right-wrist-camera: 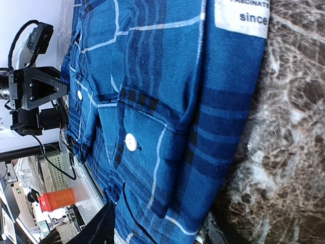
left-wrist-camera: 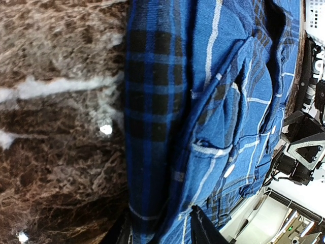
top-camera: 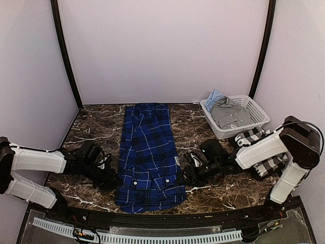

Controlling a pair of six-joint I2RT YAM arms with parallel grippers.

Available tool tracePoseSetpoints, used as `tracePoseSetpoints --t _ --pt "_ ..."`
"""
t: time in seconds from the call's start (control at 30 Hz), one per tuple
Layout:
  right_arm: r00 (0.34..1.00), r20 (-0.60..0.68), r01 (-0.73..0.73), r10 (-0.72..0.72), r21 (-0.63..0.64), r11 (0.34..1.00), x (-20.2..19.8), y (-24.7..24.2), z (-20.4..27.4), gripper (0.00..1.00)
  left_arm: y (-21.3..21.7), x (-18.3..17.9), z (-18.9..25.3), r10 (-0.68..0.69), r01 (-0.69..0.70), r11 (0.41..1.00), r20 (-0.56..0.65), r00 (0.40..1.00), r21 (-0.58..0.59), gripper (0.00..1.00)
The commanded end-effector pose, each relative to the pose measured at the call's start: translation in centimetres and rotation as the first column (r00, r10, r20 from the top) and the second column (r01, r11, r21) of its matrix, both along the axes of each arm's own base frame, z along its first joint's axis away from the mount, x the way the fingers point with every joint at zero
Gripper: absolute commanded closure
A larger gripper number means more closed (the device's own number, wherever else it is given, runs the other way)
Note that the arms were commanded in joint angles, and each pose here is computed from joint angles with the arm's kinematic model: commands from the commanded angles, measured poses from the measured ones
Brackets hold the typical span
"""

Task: Fold and stack the long sleeve shirts
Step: Pick up the rectangle-folded shirt from the center of the board.

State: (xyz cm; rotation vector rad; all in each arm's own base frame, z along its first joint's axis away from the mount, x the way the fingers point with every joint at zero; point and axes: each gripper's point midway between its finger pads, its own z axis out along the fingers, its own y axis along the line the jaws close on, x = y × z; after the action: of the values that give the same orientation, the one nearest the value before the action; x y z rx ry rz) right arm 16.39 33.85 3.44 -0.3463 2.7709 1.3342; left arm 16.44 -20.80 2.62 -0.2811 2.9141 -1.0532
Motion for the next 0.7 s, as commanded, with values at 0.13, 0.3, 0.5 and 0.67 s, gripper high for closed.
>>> tracePoseSetpoints --t 0.13,0.3,0.5,0.67 --pt "0.998 -0.07 0.003 -0.006 -0.044 0.999 -0.2 0.1 -2.5 0.51 -0.3 -0.2 -0.4 -0.046 0.047 0.998 -0.027 0.999 0.029 0.63" --pt "0.998 -0.07 0.004 -0.007 -0.039 0.999 0.1 0.4 -2.6 0.54 -0.5 0.1 -0.2 -0.045 0.046 0.999 -0.027 0.999 0.02 0.65" --pt "0.997 -0.071 0.01 -0.011 -0.014 1.0 0.2 0.8 -2.4 0.61 -0.8 0.2 0.0 -0.042 0.042 0.999 -0.028 0.999 0.002 0.7" --pt "0.999 -0.051 0.012 -0.012 0.0 1.0 0.5 0.9 -1.9 0.69 -1.3 0.5 0.8 -0.033 0.032 0.999 -0.011 0.999 -0.028 0.77"
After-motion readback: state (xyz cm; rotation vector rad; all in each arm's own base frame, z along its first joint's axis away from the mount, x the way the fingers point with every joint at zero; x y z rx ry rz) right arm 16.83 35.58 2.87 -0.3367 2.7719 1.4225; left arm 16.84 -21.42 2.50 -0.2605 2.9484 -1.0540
